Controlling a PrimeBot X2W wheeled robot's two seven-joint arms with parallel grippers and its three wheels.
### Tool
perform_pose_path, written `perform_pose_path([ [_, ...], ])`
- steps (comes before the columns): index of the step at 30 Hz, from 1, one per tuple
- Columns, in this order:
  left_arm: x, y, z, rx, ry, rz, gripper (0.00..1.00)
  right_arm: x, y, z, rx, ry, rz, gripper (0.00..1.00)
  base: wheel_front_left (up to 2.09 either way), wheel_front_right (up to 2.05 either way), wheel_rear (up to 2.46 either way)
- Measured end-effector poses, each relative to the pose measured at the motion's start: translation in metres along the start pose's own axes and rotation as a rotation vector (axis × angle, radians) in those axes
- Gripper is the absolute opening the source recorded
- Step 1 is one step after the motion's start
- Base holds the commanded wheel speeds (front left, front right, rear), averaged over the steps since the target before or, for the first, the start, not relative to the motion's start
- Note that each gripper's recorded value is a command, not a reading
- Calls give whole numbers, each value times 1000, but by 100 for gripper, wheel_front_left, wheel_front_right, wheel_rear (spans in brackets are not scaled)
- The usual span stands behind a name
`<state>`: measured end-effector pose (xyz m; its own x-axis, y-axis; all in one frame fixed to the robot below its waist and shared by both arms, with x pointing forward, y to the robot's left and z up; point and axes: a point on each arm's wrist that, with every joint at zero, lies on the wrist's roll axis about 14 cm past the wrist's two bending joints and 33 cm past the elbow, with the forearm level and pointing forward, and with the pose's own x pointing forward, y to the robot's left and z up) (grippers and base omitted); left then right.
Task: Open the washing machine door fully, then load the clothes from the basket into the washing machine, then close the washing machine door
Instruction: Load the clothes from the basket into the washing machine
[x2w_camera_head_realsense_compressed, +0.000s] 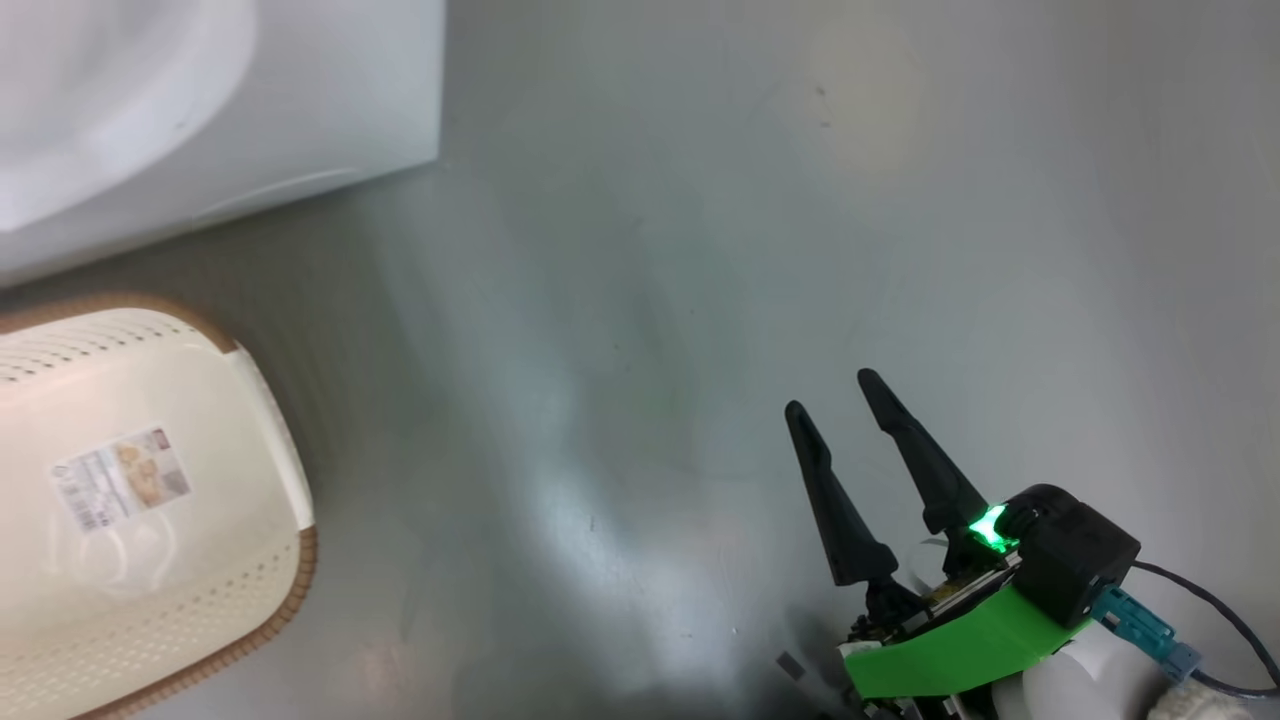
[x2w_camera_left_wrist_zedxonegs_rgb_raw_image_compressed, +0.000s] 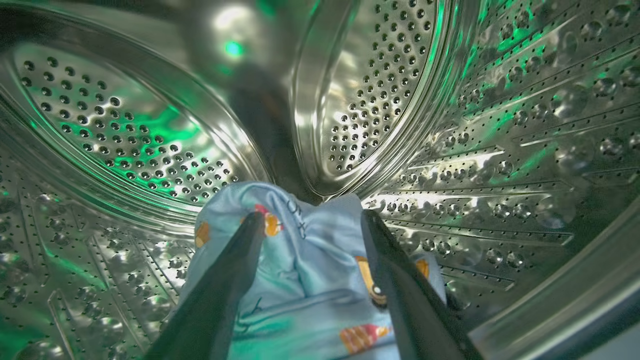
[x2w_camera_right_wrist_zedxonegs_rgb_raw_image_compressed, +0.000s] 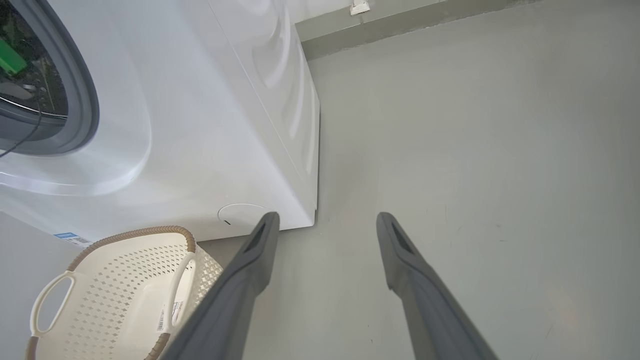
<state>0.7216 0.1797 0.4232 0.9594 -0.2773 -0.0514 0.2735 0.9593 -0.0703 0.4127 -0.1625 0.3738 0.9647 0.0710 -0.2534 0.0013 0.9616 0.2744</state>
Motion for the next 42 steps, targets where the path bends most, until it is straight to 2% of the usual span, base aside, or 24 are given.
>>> perform_pose_path([
  [21, -73, -21, 28, -58, -22, 1, 100, -2, 7, 35, -12, -98, 25, 100, 0, 0, 0],
  [30, -131, -36, 36, -82, -45, 23, 100, -10, 10, 55, -31, -148, 35, 100, 0, 0, 0],
  [42, -207, -48, 77, -84, -177, 101, 100, -26, 28, 82, -40, -224, 80, 100, 0, 0, 0],
])
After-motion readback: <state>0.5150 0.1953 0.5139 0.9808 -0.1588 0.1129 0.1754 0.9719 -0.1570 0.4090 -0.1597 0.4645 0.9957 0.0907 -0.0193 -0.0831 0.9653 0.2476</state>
